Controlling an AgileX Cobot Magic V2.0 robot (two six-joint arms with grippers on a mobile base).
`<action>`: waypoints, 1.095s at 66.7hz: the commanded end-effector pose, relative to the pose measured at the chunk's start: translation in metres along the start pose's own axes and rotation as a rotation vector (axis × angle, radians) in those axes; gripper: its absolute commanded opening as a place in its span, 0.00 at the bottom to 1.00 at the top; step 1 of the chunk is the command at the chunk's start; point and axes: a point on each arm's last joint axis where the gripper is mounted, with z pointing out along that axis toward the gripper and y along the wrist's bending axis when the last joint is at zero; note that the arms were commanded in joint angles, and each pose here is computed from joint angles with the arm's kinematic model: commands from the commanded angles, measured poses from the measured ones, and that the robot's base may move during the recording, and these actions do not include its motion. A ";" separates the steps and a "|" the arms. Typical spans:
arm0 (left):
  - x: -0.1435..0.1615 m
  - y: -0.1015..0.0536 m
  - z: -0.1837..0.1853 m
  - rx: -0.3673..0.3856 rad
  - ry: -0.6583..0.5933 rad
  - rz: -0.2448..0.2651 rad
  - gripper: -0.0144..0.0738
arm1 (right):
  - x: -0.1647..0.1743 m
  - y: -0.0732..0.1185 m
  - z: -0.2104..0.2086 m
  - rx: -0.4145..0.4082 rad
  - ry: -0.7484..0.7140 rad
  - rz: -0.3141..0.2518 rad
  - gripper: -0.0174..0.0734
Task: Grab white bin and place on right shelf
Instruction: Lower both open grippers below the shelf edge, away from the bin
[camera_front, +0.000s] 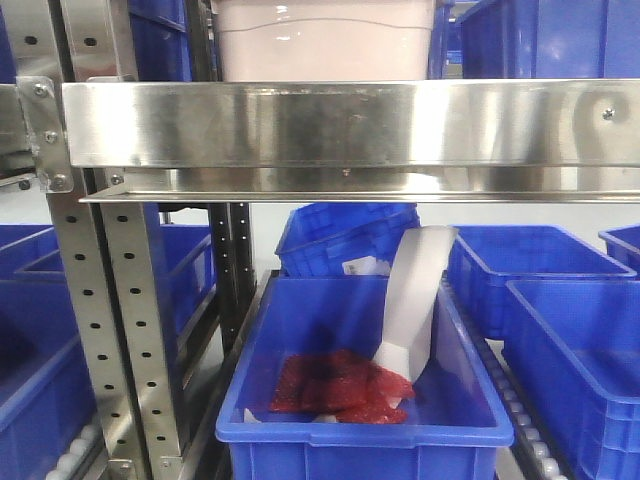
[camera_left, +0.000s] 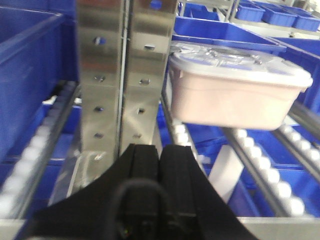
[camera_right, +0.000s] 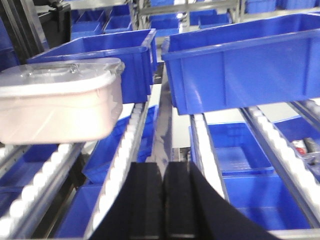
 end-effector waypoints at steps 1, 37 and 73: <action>-0.008 0.003 -0.026 -0.023 -0.171 0.004 0.03 | -0.005 -0.001 -0.018 0.018 -0.128 0.000 0.27; 0.094 0.009 -0.145 -0.131 -0.337 0.028 0.03 | 0.094 -0.001 -0.112 -0.040 -0.169 -0.008 0.27; 0.115 0.004 -0.176 -0.121 -0.378 0.054 0.03 | 0.104 0.004 -0.133 -0.090 -0.167 -0.015 0.27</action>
